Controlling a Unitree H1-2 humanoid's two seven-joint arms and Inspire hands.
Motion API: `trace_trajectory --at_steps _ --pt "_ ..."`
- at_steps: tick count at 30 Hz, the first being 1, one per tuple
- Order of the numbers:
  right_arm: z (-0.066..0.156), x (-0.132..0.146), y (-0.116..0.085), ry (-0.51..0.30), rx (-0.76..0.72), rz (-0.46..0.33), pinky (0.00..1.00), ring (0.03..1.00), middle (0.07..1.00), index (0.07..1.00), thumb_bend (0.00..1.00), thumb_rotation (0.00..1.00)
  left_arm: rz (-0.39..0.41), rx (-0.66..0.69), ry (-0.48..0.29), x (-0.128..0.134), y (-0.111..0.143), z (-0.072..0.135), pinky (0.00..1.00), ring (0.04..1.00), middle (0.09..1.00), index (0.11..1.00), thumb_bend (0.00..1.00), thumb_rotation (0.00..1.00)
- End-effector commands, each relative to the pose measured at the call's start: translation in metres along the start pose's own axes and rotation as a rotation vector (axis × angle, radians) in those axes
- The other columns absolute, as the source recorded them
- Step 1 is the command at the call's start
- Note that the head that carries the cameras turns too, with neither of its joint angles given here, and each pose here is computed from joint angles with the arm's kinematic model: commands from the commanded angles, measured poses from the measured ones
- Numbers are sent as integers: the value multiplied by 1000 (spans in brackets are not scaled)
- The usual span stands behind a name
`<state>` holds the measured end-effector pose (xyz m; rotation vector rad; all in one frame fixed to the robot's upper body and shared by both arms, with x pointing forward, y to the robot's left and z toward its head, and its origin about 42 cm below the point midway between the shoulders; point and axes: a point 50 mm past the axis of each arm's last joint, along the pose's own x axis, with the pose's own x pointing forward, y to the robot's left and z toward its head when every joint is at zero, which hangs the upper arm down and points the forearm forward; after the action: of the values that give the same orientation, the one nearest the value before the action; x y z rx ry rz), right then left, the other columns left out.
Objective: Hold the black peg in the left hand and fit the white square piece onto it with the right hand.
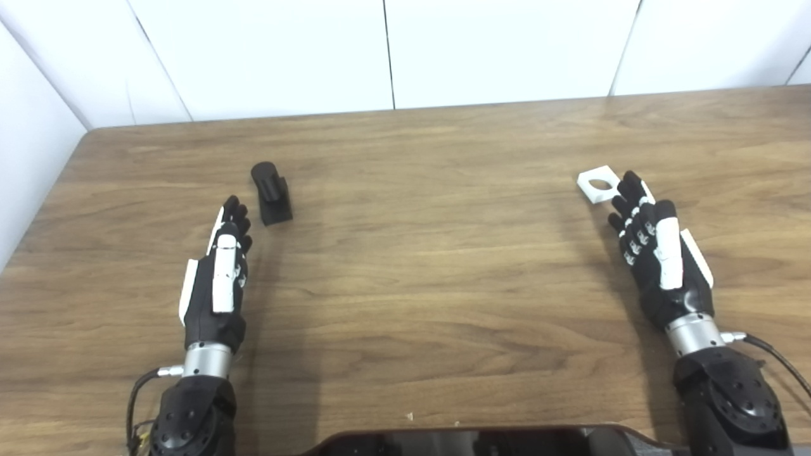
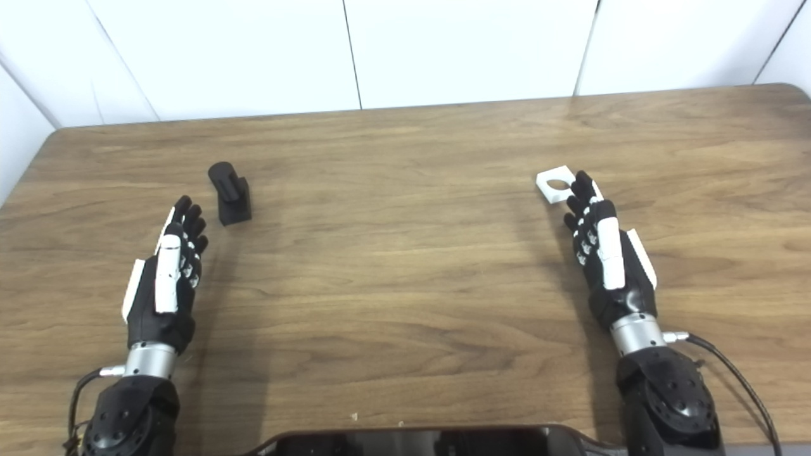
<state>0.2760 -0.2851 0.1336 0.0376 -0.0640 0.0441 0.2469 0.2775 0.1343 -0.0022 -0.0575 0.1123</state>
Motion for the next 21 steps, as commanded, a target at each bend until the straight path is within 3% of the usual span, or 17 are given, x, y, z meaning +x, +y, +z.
trace_trajectory --at_steps 1,16,21 --pt "12 6 2 -65 2 7 1000 1000 1000 976 603 1000 -17 32 -82 10 1 14 1000 1000 1000 1000 391 1000" --pt "11 6 1 -64 -6 12 1000 1000 1000 983 601 1000 -8 42 -72 9 0 15 1000 1000 1000 1000 422 998" --pt "11 7 0 -64 -10 12 1000 1000 1000 980 606 1000 18 114 -56 15 -1 21 1000 1000 1000 1000 477 935"
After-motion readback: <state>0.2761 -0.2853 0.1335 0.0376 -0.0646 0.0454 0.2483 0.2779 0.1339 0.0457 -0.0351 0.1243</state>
